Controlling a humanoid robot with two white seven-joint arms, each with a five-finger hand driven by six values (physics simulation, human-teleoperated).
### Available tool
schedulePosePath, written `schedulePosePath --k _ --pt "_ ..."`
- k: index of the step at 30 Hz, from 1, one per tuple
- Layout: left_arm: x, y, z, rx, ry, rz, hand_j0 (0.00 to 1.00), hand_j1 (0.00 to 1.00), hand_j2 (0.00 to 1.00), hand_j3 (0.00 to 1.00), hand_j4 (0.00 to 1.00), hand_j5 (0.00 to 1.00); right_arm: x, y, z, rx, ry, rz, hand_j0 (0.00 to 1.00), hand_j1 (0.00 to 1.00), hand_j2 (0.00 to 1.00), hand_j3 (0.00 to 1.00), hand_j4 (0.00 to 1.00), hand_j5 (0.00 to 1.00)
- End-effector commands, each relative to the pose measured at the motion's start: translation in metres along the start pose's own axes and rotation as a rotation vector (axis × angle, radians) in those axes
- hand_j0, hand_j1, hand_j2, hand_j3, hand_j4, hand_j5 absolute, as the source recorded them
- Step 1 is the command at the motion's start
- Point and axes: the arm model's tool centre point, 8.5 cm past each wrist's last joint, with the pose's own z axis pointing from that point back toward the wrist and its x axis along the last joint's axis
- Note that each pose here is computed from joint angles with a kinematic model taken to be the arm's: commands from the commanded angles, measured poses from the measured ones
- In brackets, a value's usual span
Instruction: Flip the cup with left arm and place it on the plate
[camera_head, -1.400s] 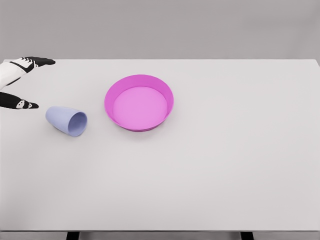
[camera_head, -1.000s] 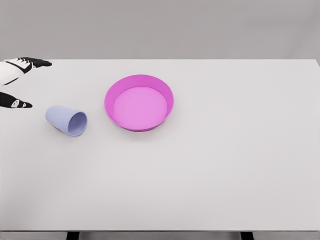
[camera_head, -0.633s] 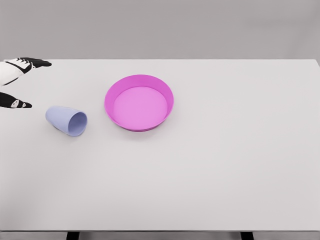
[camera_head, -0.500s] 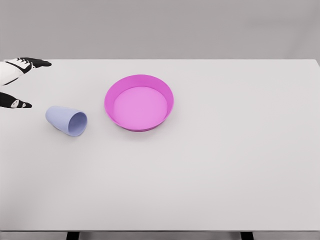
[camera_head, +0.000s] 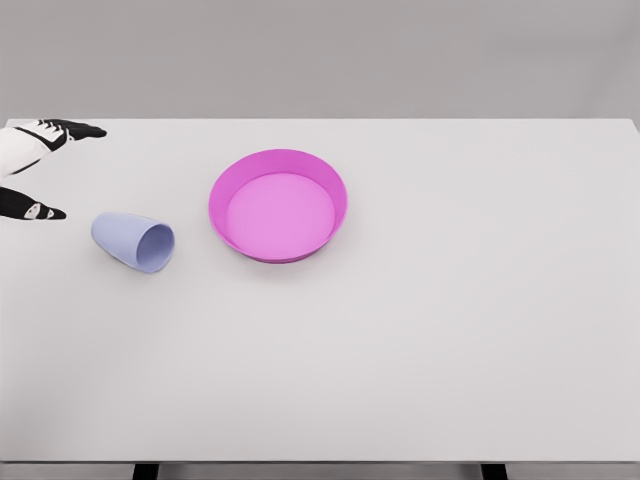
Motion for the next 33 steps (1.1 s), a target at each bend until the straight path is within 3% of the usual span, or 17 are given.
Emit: schedulePosePath --k 1,19,20,21,27,31,33 --pt "0.0 0.001 0.0 0.003 0.0 0.005 1.0 1.0 1.0 1.0 1.0 1.0 0.0 0.0 0.0 0.0 0.0 0.0 1.0 1.0 1.0 1.0 1.0 1.0" --pt "0.0 -0.004 -0.001 -0.005 -0.002 0.01 1.0 1.0 1.0 1.0 1.0 1.0 0.0 0.0 0.0 0.0 0.0 0.0 1.0 1.0 1.0 1.0 1.0 1.0" --pt "-0.004 0.002 0.002 0.021 0.01 0.018 1.0 1.0 1.0 1.0 1.0 1.0 0.0 0.0 0.0 0.0 0.0 0.0 1.0 1.0 1.0 1.0 1.0 1.0" --pt "-0.005 -0.003 0.002 -0.001 0.015 0.017 1.0 1.0 1.0 1.0 1.0 1.0 0.0 0.0 0.0 0.0 0.0 0.0 1.0 1.0 1.0 1.0 1.0 1.0" --pt "-0.002 -0.006 -0.002 -0.009 0.007 0.014 1.0 1.0 1.0 1.0 1.0 1.0 0.0 0.0 0.0 0.0 0.0 0.0 1.0 1.0 1.0 1.0 1.0 1.0" --pt "-0.003 -0.029 -0.015 -0.115 0.049 -0.098 1.0 1.0 1.0 1.0 1.0 1.0 0.0 0.0 0.0 0.0 0.0 0.0 1.0 1.0 1.0 1.0 1.0 1.0" --pt "-0.004 -0.032 -0.016 -0.133 0.06 -0.118 1.0 1.0 1.0 1.0 1.0 1.0 0.0 0.0 0.0 0.0 0.0 -0.001 1.0 1.0 1.0 1.0 1.0 1.0"
